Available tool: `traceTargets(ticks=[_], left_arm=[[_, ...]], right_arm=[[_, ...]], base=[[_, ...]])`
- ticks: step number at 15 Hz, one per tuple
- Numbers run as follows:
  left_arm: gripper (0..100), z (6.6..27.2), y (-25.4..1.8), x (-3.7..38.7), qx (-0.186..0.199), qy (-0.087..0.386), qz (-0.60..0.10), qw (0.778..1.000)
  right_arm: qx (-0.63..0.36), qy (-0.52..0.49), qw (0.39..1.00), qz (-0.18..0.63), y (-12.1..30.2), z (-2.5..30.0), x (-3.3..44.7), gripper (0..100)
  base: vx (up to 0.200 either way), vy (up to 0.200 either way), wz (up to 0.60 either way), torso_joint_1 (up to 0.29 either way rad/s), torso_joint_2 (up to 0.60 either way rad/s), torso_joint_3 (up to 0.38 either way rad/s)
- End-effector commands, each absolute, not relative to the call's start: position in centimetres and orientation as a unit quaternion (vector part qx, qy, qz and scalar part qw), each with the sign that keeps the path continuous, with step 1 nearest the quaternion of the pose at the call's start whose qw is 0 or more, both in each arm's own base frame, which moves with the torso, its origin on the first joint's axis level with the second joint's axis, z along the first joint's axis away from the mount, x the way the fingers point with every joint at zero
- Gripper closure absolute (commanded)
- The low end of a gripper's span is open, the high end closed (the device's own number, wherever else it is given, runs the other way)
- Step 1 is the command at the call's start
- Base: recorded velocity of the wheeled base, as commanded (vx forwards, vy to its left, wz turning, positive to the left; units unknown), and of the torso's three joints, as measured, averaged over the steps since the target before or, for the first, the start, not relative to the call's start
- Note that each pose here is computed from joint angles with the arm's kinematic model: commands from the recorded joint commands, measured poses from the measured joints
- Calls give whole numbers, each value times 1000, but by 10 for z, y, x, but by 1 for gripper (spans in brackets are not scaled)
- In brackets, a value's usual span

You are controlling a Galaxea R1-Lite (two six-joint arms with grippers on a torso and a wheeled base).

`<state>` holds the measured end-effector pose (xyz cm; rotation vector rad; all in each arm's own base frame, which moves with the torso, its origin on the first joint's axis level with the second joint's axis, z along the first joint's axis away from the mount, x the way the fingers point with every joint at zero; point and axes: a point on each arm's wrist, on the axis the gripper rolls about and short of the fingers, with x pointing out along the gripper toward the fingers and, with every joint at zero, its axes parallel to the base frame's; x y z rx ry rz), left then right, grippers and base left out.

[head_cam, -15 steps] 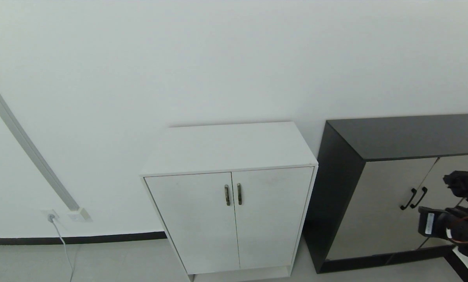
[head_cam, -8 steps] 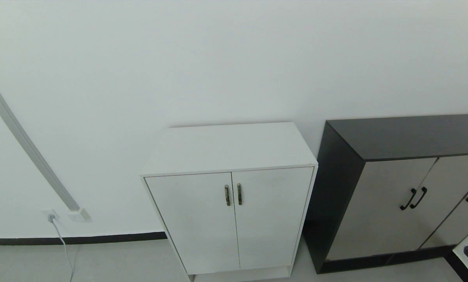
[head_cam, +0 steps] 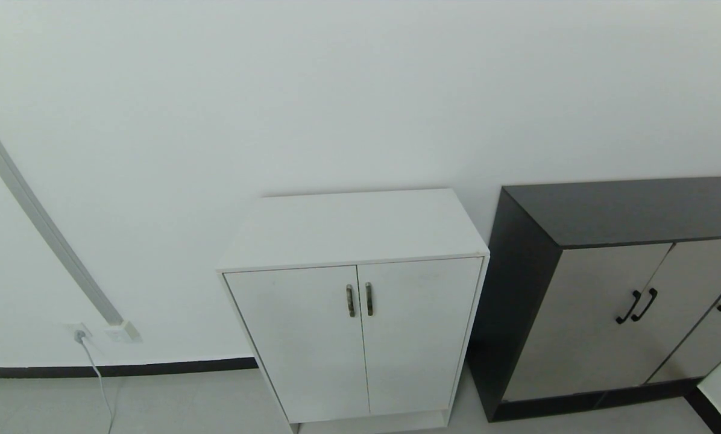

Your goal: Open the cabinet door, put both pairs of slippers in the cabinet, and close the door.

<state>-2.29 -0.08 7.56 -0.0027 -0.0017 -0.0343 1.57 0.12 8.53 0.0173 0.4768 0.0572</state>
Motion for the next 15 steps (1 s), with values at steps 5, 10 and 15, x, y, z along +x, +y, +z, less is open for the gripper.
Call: traceTargets(ticks=[5,10,15], left_arm=[[100,75,-1,-23,-2,0,-17,1000],[100,76,-1,-23,-2,-1,-17,1000],[100,75,-1,-23,-2,0,-16,1000]], right_arm=[[-4,169,985,41,1,79,4,100],[-2,61,998,5,0,78,-13,100],[5,0,1000,-5,0,76,-23,100]], base=[[0,0,0,0,0,0],[0,0,0,0,0,0],[0,0,0,0,0,0]])
